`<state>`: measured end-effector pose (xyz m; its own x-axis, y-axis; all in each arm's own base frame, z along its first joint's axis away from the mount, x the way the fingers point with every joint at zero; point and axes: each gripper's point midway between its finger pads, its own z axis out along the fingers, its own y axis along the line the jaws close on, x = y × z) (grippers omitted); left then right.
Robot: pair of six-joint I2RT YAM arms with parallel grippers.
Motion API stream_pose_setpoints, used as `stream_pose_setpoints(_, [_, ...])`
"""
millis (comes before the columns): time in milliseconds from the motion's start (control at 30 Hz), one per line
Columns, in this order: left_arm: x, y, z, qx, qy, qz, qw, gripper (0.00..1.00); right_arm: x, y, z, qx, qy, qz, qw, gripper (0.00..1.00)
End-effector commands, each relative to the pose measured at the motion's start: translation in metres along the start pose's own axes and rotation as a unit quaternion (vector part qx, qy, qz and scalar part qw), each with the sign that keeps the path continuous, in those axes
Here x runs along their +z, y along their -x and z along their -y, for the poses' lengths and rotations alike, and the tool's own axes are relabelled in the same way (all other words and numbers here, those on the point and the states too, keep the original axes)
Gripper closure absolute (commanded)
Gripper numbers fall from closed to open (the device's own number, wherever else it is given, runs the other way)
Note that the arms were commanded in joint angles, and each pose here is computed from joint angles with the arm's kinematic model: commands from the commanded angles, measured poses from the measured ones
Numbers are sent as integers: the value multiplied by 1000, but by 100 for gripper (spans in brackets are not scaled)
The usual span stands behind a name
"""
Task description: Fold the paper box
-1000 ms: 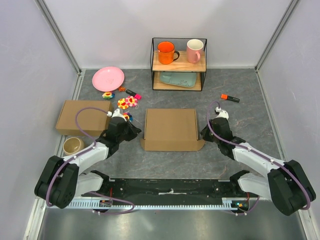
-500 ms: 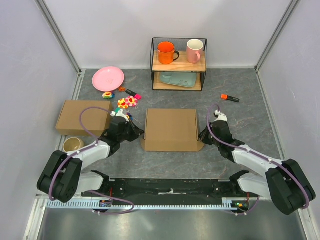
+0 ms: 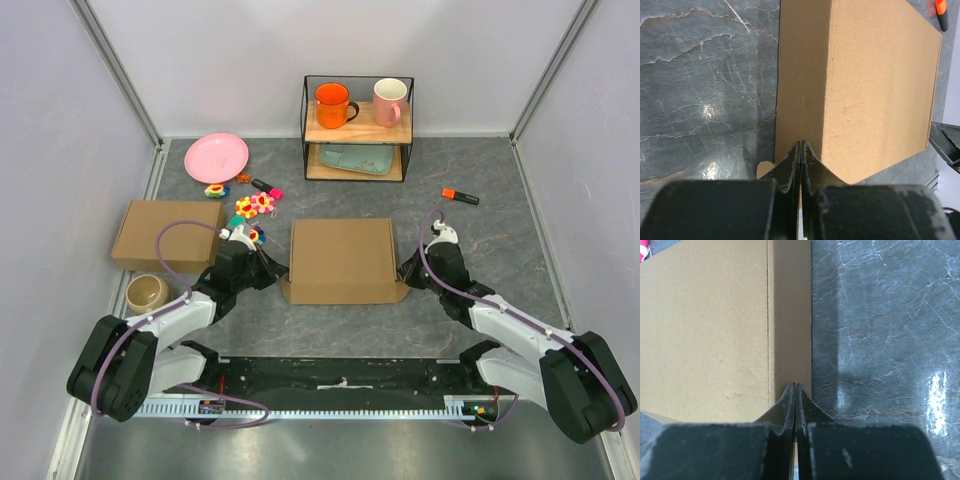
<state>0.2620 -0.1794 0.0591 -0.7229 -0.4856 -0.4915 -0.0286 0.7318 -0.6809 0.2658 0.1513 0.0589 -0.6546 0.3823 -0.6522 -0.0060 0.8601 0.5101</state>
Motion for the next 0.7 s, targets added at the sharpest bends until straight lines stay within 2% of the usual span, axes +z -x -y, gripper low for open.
stream_pose_setpoints(0, [-7,-3,23,-9,-53,-8,999,98,-10,8,-27,1,56,9,998,100])
stream_pose_setpoints(200, [-24,7,48,0,-97,9,995,98,-29,21,-56,-7,102,16,995,100])
stream_pose_setpoints(533, [-58,27,95,22,-169,24,985,98,-59,43,-79,-6,126,24,992,100])
stream_pose_setpoints(667, [-73,40,114,32,-188,37,981,98,-76,63,-94,-8,138,42,990,100])
